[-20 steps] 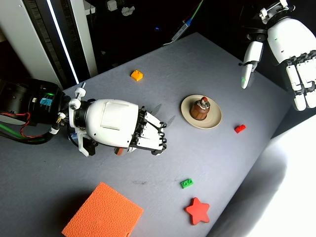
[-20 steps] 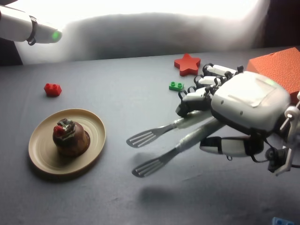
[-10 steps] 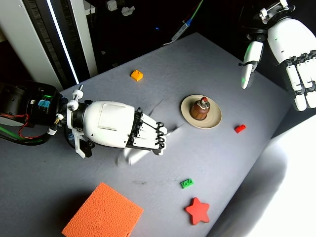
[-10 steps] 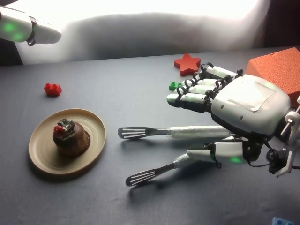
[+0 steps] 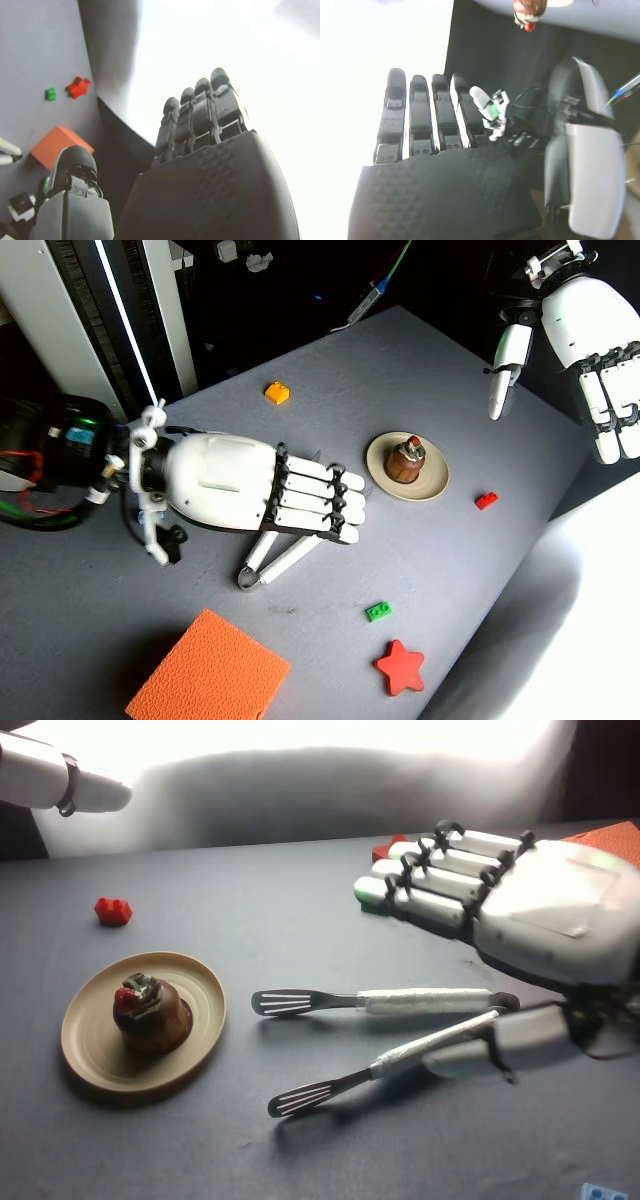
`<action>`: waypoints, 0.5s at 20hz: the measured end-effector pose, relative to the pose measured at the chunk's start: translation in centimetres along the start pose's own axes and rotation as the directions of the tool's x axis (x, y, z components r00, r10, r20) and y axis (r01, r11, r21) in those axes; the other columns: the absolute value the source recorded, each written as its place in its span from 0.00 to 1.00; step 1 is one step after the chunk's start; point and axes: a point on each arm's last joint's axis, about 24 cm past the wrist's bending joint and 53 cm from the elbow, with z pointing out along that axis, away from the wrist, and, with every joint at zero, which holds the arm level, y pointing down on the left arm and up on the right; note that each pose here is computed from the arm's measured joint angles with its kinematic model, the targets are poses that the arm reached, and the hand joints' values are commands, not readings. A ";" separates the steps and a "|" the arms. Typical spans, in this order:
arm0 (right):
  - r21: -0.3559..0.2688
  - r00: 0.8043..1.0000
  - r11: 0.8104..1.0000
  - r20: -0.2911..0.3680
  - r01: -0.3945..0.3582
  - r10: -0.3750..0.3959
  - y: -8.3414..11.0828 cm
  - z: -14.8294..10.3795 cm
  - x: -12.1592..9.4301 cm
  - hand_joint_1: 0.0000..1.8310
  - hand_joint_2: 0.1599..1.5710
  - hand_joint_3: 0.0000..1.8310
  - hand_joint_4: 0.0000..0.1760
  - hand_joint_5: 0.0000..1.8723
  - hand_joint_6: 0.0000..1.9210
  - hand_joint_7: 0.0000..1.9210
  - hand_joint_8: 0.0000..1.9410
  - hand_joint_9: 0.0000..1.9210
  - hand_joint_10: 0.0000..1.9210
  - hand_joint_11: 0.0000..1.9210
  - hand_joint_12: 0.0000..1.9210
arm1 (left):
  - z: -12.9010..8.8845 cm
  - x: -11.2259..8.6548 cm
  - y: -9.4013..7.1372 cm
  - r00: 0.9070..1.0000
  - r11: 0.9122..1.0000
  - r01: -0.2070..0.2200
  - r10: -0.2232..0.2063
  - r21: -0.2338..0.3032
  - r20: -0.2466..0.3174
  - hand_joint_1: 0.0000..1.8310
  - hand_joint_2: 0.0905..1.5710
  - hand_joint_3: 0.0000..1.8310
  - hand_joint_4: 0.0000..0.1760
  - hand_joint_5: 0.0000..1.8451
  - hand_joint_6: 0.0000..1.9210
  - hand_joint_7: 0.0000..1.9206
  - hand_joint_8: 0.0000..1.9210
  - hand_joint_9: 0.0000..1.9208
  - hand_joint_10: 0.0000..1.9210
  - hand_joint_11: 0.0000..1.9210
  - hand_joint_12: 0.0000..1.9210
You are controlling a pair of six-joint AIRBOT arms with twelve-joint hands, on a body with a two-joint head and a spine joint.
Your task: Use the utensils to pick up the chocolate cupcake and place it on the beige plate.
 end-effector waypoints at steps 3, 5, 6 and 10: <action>-0.067 0.995 0.993 -0.026 0.094 -0.096 1.0 -2.0 -2.3 0.18 0.67 0.00 0.00 0.23 0.01 0.25 0.01 0.24 0.02 0.01 0.54 | 0.0 0.0 -0.1 1.000 1.000 0.000 0.000 0.003 -0.001 0.08 0.72 0.00 0.00 0.12 0.01 0.12 0.01 0.11 0.01 0.00 0.28; -0.130 0.989 0.981 0.031 0.145 -0.142 2.3 -3.4 -6.5 0.22 0.70 0.00 0.00 0.42 0.02 0.45 0.02 0.42 0.14 0.15 0.68 | 0.0 0.0 0.0 1.000 1.000 0.000 0.000 0.002 0.000 0.09 0.75 0.00 0.00 0.32 0.01 0.30 0.01 0.28 0.02 0.05 0.49; -0.163 0.985 0.972 0.041 0.170 -0.166 3.1 -3.8 -7.3 0.24 0.71 0.00 0.00 0.52 0.06 0.54 0.09 0.40 0.45 0.23 0.80 | 0.0 0.0 0.0 1.000 1.000 0.000 0.000 0.000 0.001 0.09 0.78 0.00 0.00 0.48 0.06 0.47 0.04 0.43 0.08 0.13 0.54; -0.278 0.976 0.937 0.012 0.213 -0.218 5.9 -5.1 -7.1 0.27 0.72 0.00 0.00 0.39 0.86 0.47 0.91 0.48 0.98 0.49 1.00 | -0.2 -0.1 -0.1 1.000 1.000 0.002 -0.002 0.001 0.003 0.16 0.81 0.00 0.00 0.44 0.70 0.45 0.63 0.39 0.81 0.30 0.92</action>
